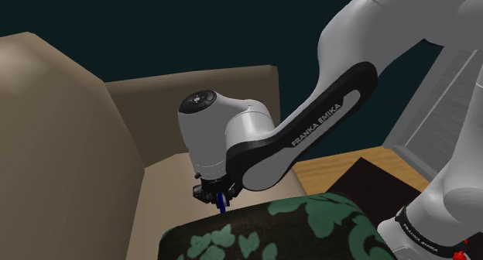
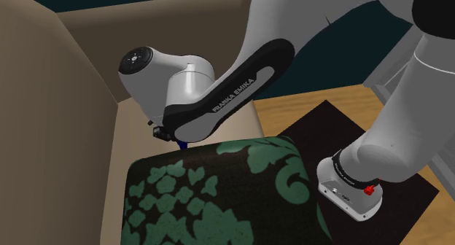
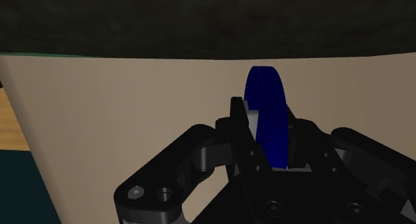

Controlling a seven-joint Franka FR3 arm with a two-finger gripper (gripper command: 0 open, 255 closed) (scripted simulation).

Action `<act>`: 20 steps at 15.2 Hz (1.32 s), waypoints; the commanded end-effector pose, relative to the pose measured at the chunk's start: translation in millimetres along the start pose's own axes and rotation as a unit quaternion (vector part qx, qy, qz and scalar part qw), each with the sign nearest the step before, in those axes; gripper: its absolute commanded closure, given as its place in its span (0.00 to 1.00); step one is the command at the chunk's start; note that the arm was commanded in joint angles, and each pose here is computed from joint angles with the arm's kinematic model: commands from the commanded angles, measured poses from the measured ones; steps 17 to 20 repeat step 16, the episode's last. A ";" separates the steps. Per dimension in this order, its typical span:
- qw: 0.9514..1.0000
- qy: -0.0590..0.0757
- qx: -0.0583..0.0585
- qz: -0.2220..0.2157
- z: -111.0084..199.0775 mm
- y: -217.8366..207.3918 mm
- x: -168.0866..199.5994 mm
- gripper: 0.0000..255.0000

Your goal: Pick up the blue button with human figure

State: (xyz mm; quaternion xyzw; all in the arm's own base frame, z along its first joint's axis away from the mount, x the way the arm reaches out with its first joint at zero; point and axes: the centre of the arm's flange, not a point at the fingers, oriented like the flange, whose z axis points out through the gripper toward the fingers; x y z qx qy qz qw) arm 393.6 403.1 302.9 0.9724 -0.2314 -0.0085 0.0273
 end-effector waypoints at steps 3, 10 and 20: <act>1.000 0.000 0.000 0.000 -18.6 1.0 0.3 1.00; 1.000 0.000 0.000 0.000 -55.5 3.1 0.1 1.00; 1.000 0.000 0.000 0.000 -77.4 4.4 0.0 1.00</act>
